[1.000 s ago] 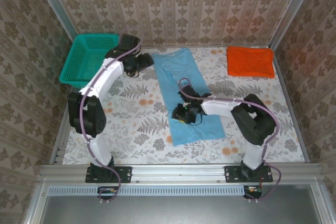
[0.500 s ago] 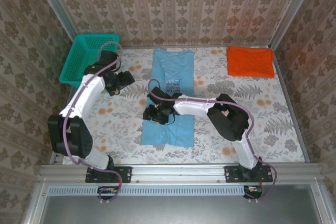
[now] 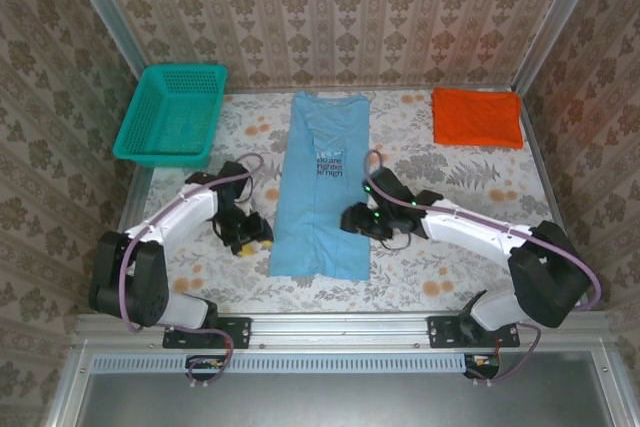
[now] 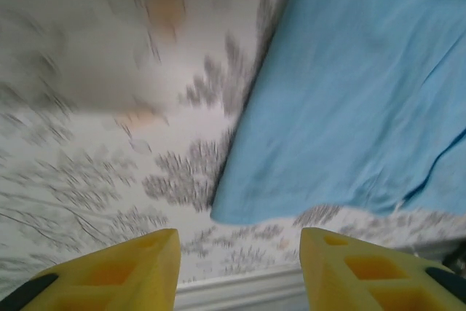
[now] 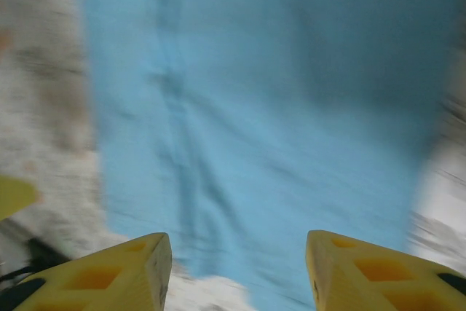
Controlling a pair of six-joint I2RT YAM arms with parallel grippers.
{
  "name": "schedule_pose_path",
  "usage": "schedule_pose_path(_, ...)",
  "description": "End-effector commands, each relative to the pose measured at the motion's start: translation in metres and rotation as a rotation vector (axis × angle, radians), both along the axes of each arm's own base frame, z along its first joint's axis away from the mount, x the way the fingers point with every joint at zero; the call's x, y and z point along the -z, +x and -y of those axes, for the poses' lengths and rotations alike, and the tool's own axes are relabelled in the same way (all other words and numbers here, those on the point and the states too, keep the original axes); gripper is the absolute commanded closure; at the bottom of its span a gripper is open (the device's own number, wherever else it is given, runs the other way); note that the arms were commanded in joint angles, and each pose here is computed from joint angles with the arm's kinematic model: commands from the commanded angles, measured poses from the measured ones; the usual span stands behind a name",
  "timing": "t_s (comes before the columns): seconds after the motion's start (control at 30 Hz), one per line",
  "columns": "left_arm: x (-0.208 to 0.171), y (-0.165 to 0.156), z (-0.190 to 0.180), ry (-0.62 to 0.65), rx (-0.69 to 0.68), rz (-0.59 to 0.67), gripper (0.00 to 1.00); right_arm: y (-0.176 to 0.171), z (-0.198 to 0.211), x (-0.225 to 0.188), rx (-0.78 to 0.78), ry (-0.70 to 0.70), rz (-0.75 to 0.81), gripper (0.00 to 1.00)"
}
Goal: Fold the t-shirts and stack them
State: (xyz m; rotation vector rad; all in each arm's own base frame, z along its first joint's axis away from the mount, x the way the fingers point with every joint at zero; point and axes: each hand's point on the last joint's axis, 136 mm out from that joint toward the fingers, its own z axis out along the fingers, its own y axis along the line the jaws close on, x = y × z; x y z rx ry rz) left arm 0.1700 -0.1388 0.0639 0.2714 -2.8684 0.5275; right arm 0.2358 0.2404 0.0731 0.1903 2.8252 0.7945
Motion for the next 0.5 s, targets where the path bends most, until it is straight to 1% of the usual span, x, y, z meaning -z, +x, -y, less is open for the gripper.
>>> schedule_pose_path(0.0, 0.000, -0.023, 0.018, -0.115, -0.025, -0.093, 0.53, -0.041, 0.019, 0.020, -0.033, -0.036, -0.125, 0.49)
schedule_pose_path(0.07, 0.007, -0.027, 0.021, -0.128, -0.036, -0.119, 0.53, -0.050, 0.021, 0.026, -0.052, -0.033, -0.164, 0.50)
schedule_pose_path(0.17, 0.018, -0.032, 0.018, -0.105, -0.034, -0.155, 0.53, -0.061, 0.028, 0.037, -0.040, -0.061, -0.224, 0.51)
schedule_pose_path(0.27, 0.028, -0.032, 0.018, -0.101, -0.038, -0.181, 0.53, -0.068, 0.026, 0.049, -0.027, -0.047, -0.271, 0.52)
schedule_pose_path(0.33, 0.033, -0.032, 0.020, -0.108, -0.046, -0.194, 0.53, -0.068, 0.025, 0.051, -0.020, -0.038, -0.276, 0.52)
schedule_pose_path(0.47, 0.040, -0.032, 0.019, -0.098, -0.039, -0.209, 0.58, -0.073, 0.021, 0.059, -0.007, -0.016, -0.310, 0.55)
